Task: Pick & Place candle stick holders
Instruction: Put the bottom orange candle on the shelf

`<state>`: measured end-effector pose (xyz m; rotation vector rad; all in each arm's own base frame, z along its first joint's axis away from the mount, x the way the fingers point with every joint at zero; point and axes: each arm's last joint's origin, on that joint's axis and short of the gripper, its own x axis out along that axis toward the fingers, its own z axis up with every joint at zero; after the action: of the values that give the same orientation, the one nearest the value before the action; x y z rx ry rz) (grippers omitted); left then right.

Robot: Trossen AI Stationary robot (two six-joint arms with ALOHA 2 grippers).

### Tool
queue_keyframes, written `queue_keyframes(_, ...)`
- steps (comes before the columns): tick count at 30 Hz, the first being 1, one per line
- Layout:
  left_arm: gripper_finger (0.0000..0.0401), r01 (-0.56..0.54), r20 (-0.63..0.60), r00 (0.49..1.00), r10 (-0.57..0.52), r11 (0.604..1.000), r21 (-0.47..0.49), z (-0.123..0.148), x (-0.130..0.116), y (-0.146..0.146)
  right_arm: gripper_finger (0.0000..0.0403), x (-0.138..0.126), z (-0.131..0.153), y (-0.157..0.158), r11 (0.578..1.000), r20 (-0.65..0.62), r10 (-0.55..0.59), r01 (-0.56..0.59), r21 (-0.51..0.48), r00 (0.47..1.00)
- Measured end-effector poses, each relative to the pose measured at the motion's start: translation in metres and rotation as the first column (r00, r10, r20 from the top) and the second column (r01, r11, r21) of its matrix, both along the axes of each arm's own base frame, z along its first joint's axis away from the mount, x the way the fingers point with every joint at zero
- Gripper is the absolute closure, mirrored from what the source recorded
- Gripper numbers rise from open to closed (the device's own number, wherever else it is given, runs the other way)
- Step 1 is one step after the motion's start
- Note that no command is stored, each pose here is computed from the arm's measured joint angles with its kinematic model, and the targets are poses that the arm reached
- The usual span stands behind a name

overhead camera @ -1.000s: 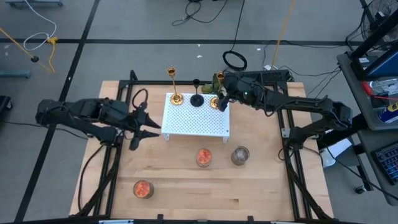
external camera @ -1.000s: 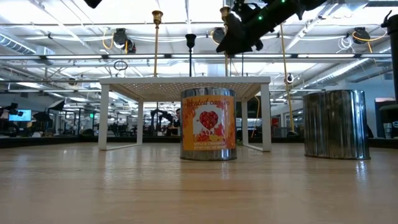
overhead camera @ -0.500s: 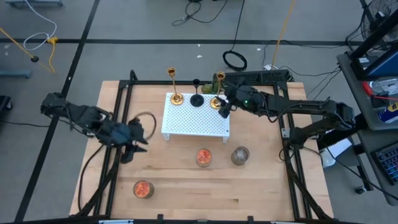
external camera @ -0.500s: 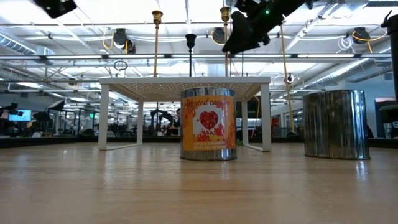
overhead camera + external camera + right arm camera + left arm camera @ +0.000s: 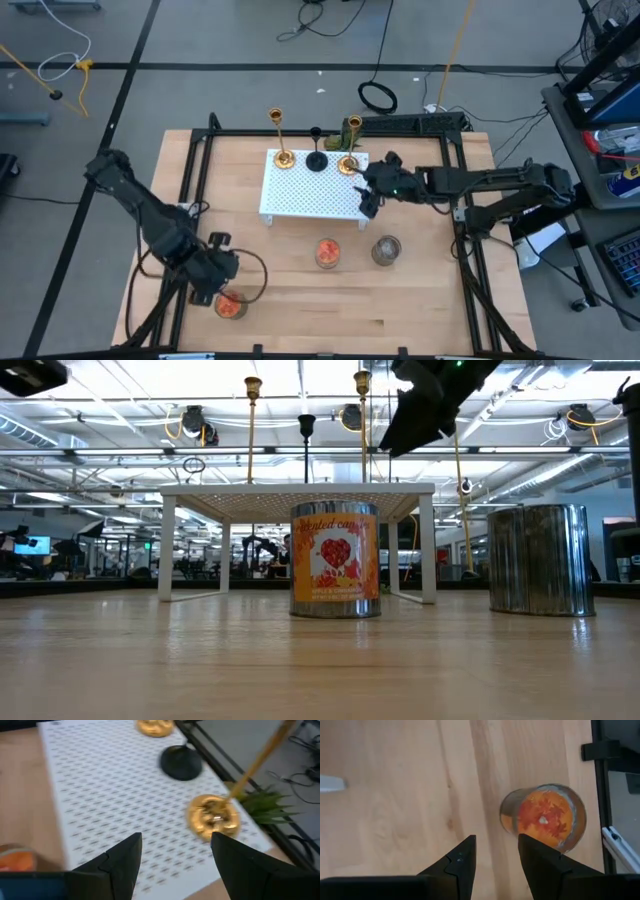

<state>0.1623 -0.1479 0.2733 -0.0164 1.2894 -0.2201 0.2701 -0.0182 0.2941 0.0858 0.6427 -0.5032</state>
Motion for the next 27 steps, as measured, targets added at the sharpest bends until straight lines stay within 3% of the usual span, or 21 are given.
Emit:
queue_keyframes(12, 0.0249, -0.084, -0.079, 0.993, 0.086, 0.996, 0.033, -0.037, 0.011, -0.04, 0.0165, 0.004, 0.005, 0.043, 0.991, 0.088, 0.129, -0.133, 0.033, 0.988)
queue_keyframes(27, 0.0249, -0.193, -0.136, 0.97, 0.202, 0.978, 0.077, -0.055, 0.016, -0.048, 0.0165, 0.005, 0.009, 0.061, 0.98, 0.147, 0.189, -0.196, 0.036, 0.971)
